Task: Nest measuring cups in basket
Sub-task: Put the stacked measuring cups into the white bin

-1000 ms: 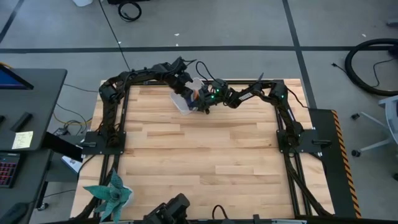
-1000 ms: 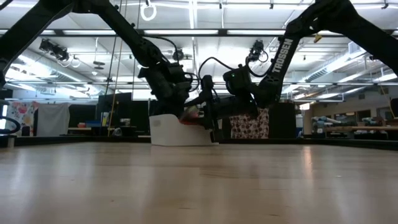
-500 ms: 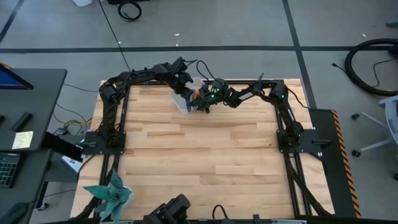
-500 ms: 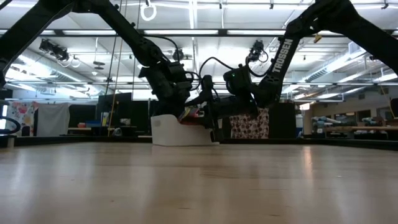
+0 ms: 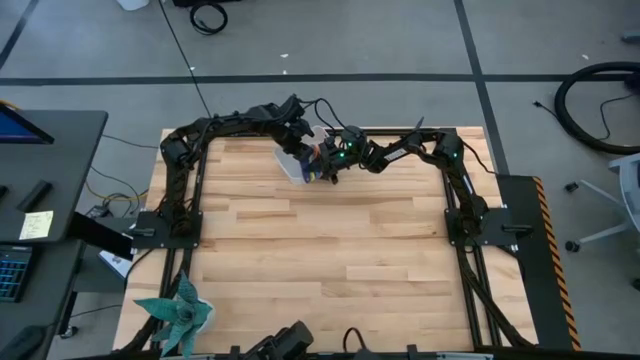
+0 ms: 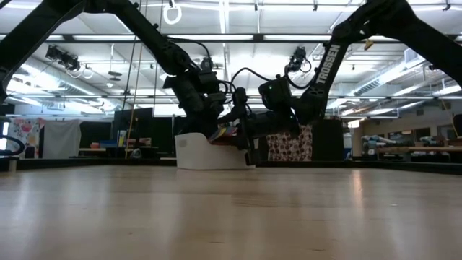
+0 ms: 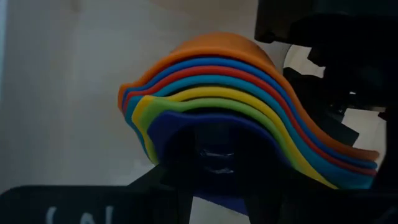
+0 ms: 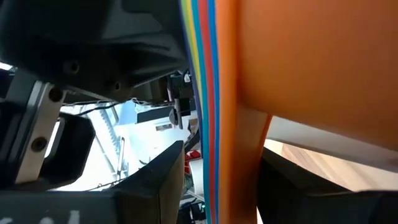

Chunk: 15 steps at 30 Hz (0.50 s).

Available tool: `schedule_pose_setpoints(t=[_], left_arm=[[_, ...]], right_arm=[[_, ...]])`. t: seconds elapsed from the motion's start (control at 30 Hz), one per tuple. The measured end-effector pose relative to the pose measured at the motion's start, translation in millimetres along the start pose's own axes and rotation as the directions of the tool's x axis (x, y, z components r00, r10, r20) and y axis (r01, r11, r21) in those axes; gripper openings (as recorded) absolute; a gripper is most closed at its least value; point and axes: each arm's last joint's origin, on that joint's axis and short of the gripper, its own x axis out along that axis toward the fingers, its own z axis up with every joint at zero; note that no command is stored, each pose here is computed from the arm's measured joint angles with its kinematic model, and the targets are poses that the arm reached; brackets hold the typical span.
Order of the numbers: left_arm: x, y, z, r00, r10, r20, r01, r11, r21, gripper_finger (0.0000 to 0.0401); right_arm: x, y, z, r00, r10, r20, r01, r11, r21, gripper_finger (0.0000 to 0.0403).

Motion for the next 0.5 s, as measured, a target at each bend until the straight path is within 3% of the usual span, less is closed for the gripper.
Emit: schedule_pose_setpoints(t=[0.5], left_arm=[[0.6, -2.4, 0.6, 1.0, -0.028, 0.003, 0.028, 0.999, -0.032, 0.0117]], right_arm=[[-0.7, -0.4, 1.8, 0.999, -0.014, 0.039, 0.013, 1.0, 0.025, 0.0165]])
